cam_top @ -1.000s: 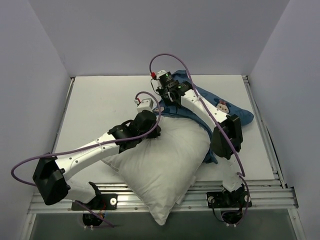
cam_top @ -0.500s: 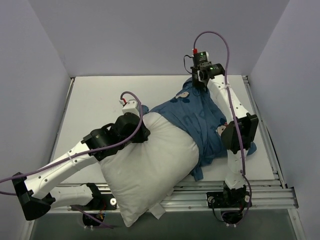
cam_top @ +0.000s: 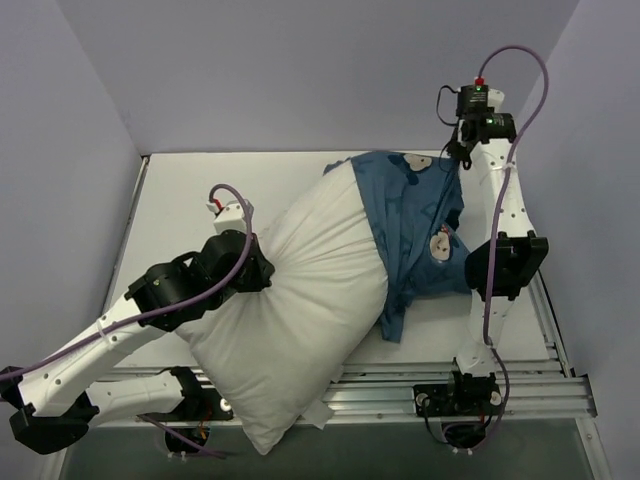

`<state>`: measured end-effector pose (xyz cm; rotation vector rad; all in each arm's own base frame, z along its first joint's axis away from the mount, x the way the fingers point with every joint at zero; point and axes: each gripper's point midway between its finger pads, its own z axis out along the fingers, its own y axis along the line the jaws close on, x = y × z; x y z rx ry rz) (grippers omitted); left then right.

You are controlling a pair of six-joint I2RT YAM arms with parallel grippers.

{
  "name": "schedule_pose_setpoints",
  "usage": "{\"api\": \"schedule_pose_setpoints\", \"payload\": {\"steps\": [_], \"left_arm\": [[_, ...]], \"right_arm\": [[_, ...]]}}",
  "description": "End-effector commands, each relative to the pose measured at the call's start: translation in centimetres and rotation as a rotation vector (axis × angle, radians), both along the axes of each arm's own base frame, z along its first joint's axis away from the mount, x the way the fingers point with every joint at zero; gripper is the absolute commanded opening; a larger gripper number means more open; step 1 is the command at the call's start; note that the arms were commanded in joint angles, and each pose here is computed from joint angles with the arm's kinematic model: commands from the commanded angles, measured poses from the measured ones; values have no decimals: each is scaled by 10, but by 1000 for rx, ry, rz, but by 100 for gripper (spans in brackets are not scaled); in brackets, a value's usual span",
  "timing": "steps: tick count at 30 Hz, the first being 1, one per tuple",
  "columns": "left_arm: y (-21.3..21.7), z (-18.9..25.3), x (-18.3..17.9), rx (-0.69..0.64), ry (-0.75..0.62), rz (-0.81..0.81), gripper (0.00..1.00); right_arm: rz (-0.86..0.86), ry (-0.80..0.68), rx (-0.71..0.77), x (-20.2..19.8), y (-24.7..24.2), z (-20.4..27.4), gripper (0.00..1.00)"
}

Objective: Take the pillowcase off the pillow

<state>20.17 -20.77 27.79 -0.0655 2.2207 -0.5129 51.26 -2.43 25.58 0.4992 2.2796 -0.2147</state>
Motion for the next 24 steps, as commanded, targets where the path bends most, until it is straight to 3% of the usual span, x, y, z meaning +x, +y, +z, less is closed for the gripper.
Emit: {"api": "schedule_pose_setpoints", "payload": {"steps": [1, 5, 11, 13, 19, 24], "left_arm": [[92, -3, -29, 252, 29, 100, 2], [101, -6, -16, 315, 22, 129, 2], [97, 3, 34, 299, -53, 170, 2], [94, 8, 51, 297, -81, 180, 2], [82, 26, 113, 308, -134, 211, 2], [97, 30, 160, 282, -143, 290, 2]], "right_arm": [[-410, -368, -200, 5, -118, 100, 0], [-365, -431, -134, 0, -105, 111, 0], [-96, -530, 50, 16, -51, 117, 0], [-26, -516, 110, 16, -33, 102, 0], [-45, -436, 169, -4, -26, 54, 0], [-7, -388, 163, -9, -22, 44, 0]]}}
